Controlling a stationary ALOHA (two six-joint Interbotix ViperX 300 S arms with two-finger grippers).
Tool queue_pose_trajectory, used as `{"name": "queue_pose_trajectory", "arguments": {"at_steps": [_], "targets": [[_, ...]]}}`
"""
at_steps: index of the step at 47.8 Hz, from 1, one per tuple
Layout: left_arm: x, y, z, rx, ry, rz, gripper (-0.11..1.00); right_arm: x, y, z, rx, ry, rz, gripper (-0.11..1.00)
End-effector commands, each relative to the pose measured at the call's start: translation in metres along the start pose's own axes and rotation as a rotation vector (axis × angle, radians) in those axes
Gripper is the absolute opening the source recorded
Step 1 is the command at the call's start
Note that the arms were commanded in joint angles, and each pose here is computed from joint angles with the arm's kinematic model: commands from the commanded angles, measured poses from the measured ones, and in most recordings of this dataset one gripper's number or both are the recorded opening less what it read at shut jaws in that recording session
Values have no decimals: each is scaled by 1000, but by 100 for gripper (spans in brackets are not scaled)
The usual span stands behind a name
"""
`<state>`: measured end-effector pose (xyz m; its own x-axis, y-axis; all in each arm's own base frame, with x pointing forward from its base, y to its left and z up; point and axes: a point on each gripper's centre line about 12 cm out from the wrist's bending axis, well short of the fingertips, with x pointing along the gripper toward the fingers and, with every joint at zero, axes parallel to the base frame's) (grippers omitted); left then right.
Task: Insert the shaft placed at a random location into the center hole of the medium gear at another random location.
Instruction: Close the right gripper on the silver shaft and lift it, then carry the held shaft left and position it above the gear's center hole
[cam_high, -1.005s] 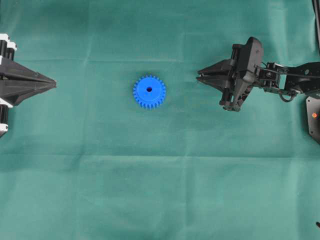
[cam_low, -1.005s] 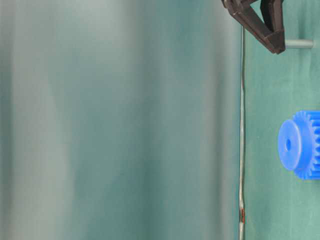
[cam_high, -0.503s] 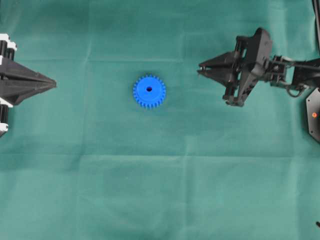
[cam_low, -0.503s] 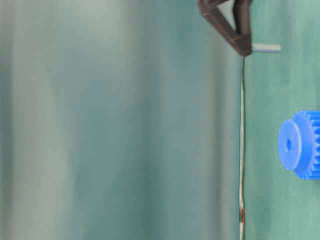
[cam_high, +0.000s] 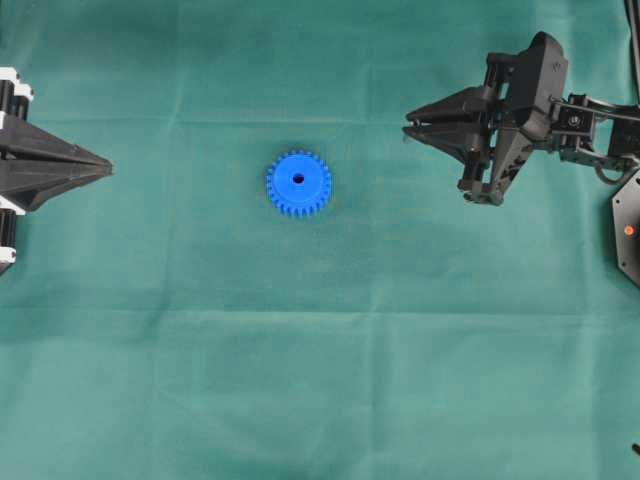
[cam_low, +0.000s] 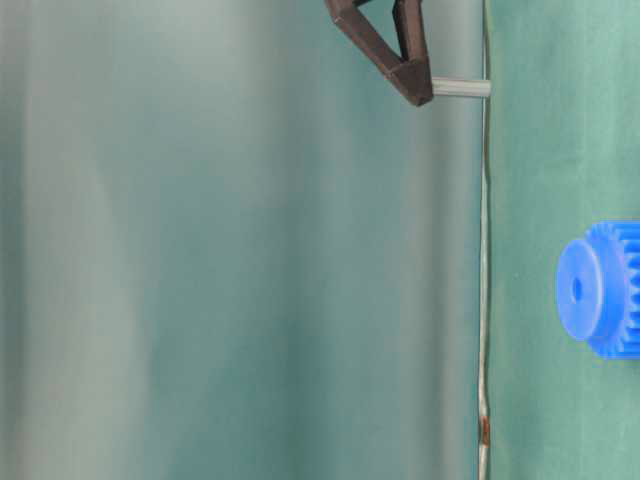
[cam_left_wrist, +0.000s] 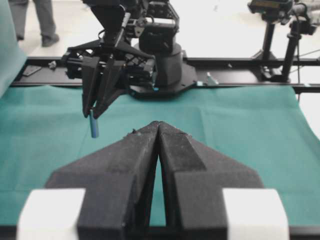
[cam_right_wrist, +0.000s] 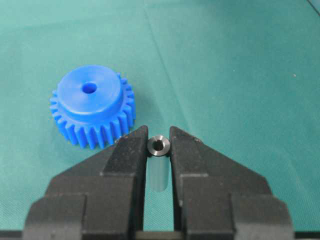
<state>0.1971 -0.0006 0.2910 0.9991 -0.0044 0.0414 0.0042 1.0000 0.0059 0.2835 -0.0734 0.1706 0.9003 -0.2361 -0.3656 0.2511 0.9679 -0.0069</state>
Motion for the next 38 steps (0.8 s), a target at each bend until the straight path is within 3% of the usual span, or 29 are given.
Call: {"name": "queue_pose_trajectory", "arguments": {"at_steps": [1, 22, 38], "targets": [[2, 0, 8, 0, -20, 1, 0, 1, -1, 11, -10, -31, -4, 13], [2, 0, 7, -8, -12, 1, 0, 4, 0, 13, -1, -35, -1, 13], [3, 0, 8, -8, -14, 1, 0, 37, 20, 26, -14, -29, 53, 13]]}}
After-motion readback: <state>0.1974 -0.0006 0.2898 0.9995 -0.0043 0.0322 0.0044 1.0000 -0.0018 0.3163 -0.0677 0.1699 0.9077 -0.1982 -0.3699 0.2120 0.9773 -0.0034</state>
